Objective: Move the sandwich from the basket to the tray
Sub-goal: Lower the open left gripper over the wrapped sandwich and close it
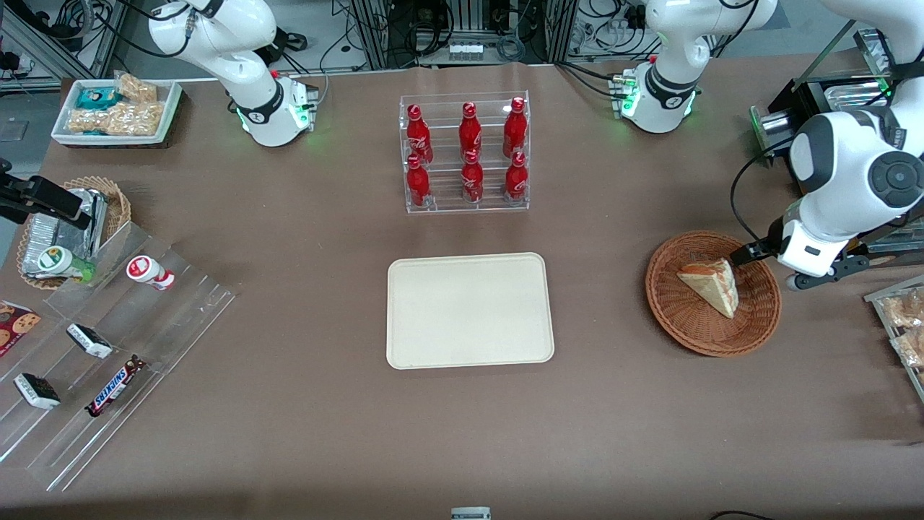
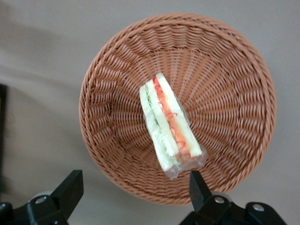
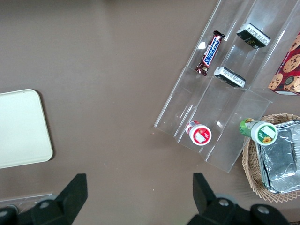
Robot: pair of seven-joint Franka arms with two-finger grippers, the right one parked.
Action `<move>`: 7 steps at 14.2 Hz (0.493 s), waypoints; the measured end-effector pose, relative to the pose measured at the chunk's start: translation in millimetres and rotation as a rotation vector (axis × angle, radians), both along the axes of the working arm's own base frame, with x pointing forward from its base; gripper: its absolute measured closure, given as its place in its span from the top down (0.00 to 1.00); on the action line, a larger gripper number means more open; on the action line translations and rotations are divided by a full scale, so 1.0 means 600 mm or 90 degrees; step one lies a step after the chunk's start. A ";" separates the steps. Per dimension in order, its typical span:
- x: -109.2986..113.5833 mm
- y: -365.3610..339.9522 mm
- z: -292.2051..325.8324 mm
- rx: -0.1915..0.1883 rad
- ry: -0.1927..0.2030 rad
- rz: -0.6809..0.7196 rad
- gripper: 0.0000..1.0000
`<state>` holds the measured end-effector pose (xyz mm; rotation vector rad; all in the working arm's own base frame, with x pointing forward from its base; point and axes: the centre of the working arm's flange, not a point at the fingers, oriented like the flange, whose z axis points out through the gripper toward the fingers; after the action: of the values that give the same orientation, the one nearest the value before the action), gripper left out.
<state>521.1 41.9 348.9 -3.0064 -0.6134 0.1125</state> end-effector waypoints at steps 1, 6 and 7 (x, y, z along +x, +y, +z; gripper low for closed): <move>0.001 -0.002 -0.001 -0.005 -0.008 0.044 1.00; 0.009 -0.009 -0.021 -0.044 -0.038 0.273 1.00; 0.011 -0.010 -0.034 -0.042 -0.039 0.304 1.00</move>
<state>527.8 36.0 328.3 -2.8642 -1.3452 0.0663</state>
